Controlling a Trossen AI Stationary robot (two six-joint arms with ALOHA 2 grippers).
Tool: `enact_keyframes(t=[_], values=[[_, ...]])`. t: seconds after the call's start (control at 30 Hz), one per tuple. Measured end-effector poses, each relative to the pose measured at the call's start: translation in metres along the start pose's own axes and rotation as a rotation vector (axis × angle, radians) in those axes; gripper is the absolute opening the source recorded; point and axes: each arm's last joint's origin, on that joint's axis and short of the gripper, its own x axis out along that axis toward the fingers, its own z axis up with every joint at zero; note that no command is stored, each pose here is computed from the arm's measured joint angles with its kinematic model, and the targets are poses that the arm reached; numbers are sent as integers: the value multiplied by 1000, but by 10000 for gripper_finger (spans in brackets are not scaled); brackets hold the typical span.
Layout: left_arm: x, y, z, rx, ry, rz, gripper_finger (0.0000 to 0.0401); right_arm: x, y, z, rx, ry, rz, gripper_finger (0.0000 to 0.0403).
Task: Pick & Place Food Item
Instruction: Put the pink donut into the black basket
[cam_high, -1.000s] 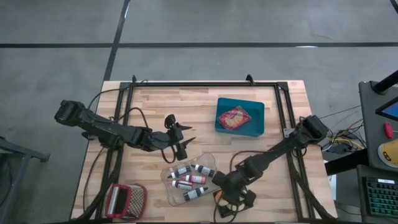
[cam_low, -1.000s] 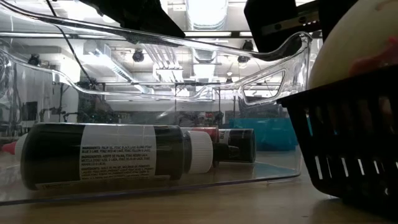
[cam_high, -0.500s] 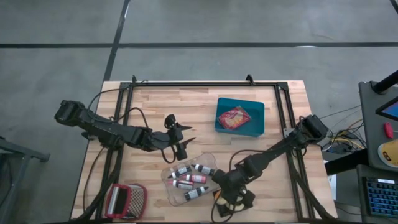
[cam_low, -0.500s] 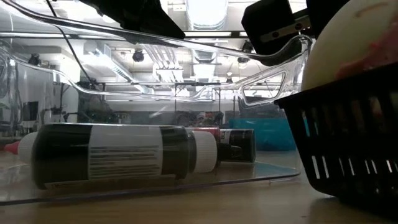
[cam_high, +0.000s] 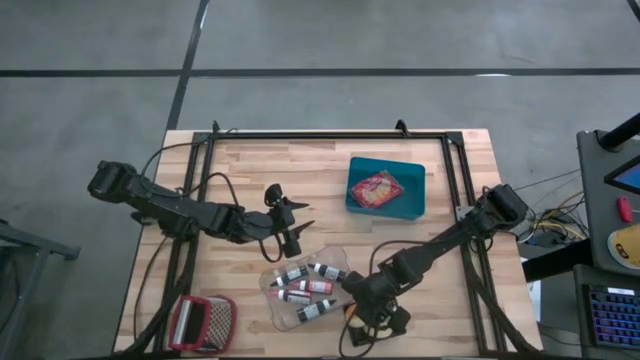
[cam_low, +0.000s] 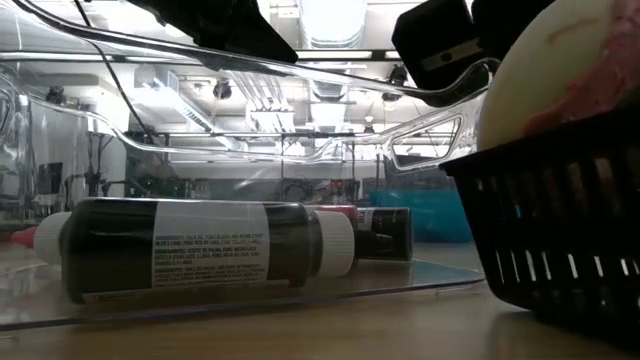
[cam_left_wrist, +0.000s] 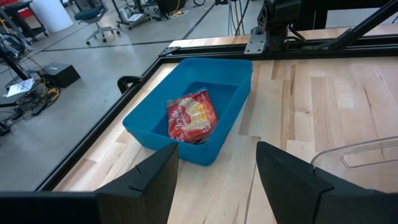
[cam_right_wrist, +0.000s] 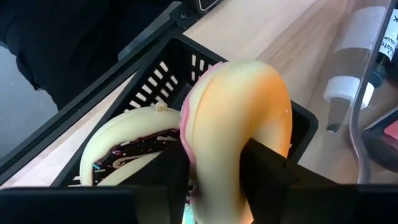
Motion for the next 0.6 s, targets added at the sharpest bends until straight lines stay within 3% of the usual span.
enact_keyframes(t=[0.6], values=[[0,0,0,0,0,6,218,-4,3,2,17,-7,-21,177]])
